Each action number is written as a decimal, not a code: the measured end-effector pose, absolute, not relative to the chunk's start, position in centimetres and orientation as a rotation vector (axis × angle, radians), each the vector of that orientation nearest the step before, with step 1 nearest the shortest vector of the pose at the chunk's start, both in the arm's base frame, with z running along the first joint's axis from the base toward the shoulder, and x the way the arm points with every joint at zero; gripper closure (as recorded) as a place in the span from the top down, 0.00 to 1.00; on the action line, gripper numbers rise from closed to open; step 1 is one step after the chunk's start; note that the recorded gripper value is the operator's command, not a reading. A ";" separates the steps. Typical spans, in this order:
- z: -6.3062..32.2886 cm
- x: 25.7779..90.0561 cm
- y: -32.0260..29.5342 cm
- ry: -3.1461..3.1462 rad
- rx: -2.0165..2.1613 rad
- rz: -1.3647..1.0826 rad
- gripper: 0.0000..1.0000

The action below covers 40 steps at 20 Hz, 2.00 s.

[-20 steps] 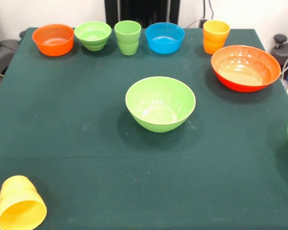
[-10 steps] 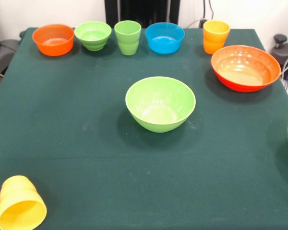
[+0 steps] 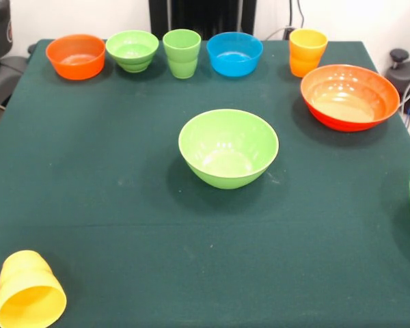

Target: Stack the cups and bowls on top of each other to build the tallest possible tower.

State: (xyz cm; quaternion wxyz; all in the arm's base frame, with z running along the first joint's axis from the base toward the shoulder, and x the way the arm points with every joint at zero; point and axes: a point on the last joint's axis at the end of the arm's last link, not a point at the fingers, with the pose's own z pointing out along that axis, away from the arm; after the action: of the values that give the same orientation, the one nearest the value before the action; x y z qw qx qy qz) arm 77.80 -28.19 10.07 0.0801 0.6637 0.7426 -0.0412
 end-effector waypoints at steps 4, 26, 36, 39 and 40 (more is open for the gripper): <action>9.9 78.3 -27.1 2.227 1.984 -0.110 0.00; 3.5 80.3 -22.8 2.233 2.010 -0.130 0.00; 0.0 83.3 -21.7 2.186 2.073 -0.116 0.00; -0.2 84.1 -20.6 2.177 2.122 -0.103 0.00; -0.2 84.2 -20.4 2.175 2.132 -0.101 0.00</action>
State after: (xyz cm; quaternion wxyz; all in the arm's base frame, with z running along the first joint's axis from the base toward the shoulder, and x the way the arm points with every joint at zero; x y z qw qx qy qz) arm 84.24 -20.38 -0.16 0.0471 0.6988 0.7130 -0.0330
